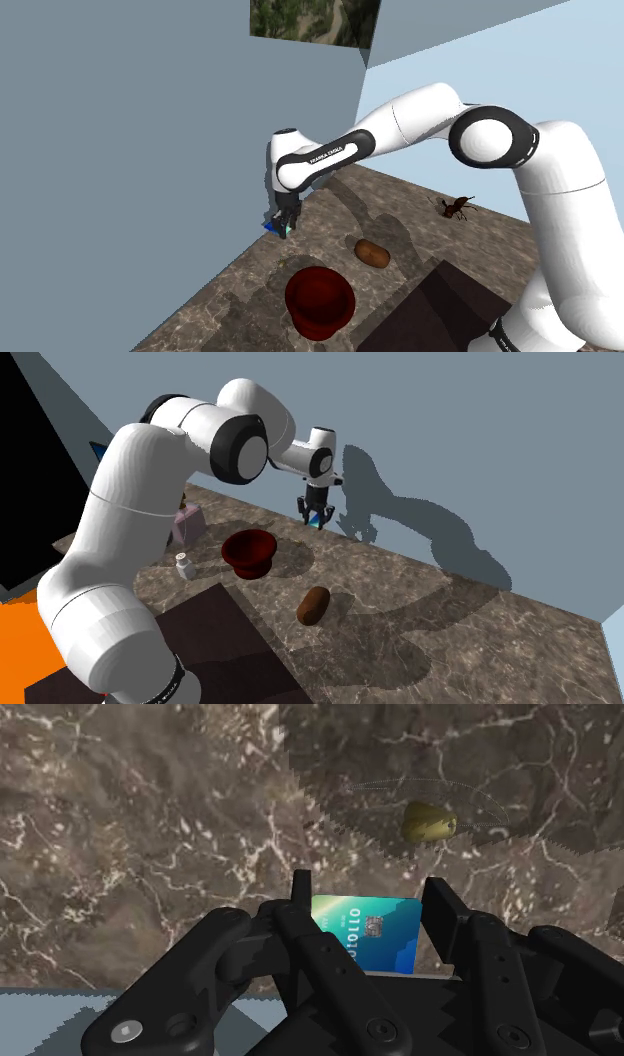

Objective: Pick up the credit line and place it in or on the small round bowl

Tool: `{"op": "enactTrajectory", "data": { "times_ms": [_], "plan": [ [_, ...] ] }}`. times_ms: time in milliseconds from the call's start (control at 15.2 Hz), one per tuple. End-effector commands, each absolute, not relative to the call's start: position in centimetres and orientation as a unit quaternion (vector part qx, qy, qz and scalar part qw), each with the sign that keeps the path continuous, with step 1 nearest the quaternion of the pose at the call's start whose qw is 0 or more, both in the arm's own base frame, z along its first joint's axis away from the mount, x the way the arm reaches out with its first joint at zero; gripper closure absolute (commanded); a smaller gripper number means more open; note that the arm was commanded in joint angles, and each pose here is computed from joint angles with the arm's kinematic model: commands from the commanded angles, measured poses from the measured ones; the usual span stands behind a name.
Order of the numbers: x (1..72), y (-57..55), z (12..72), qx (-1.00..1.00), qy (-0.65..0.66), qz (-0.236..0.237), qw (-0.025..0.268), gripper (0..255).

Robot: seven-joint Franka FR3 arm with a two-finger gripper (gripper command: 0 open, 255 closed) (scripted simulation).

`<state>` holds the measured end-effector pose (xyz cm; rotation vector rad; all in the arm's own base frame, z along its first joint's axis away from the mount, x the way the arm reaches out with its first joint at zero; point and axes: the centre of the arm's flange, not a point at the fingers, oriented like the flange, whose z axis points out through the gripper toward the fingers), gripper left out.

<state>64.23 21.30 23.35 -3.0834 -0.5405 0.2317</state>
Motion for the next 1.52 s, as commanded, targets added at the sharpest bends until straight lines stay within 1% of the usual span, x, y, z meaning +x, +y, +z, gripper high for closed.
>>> {"op": "enactTrajectory", "data": {
  "times_ms": [0, 858, 1452],
  "plan": [
    [64.2, 21.4, 24.3, -0.982, -0.172, 0.074, 0.001, 255],
    [64.2, 21.4, 30.9, -0.982, -0.172, 0.074, 0.001, 255],
    [52.5, 23.3, 31.4, -0.982, -0.172, 0.074, 0.001, 255]
  ]
}}
